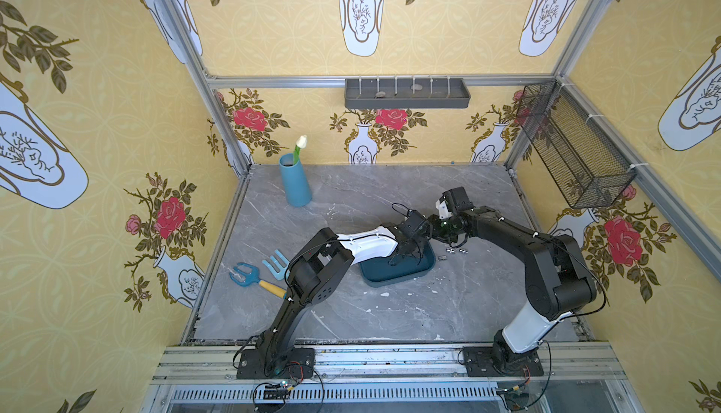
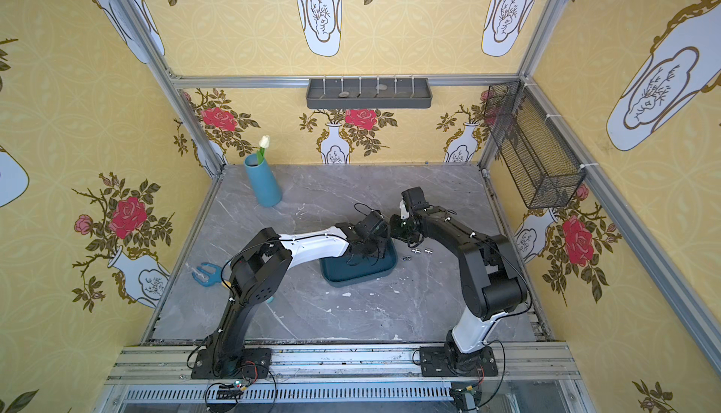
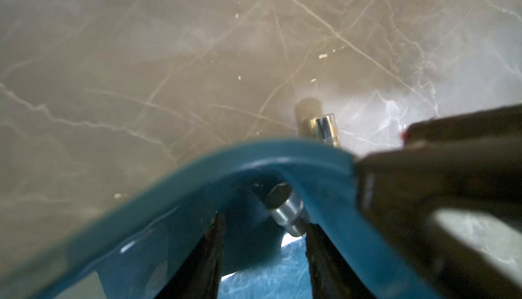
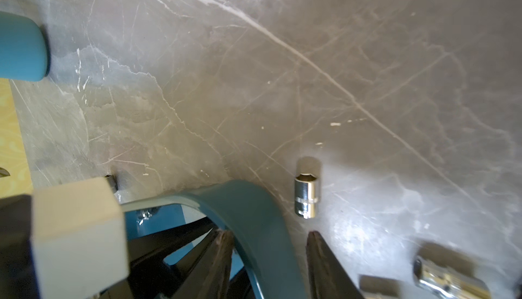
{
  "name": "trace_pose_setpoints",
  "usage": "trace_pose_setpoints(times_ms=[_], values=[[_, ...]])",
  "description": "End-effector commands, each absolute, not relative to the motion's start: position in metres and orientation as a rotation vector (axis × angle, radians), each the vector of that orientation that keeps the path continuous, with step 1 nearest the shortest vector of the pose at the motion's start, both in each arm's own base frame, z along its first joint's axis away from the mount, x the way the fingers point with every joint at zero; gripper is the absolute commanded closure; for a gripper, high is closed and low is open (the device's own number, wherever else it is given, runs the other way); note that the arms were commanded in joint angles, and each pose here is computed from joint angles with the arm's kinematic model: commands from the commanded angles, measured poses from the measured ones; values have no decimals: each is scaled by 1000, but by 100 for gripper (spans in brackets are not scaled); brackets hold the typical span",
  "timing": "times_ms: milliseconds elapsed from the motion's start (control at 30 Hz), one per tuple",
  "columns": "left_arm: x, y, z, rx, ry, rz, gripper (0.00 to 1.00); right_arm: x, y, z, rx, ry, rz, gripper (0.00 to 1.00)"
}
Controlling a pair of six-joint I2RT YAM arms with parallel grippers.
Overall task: Take out the socket from the storage box
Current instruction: Pick up the socket head from the storage box.
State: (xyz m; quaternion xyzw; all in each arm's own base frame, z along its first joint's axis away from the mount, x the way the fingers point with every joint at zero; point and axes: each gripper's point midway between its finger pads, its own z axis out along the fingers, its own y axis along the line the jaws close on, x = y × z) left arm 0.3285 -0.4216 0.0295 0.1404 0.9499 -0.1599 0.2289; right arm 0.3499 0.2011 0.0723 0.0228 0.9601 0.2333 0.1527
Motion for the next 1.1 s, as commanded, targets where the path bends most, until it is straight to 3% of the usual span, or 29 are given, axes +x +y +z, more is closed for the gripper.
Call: trace_pose_setpoints(times_ms=[0,467,733,1067], values=[[335,-419,26,407,2587,-387,47,350,197,67,121,2775,626,53],[338,-393,29,363,2584,-254,56,345,196,72,116,2769,621,55],[344,-407,41,419,2537,-363,48,342,197,74,118,2765,629,55],[352,-404,35,491,2508,-374,48,343,197,76,122,2759,635,56]])
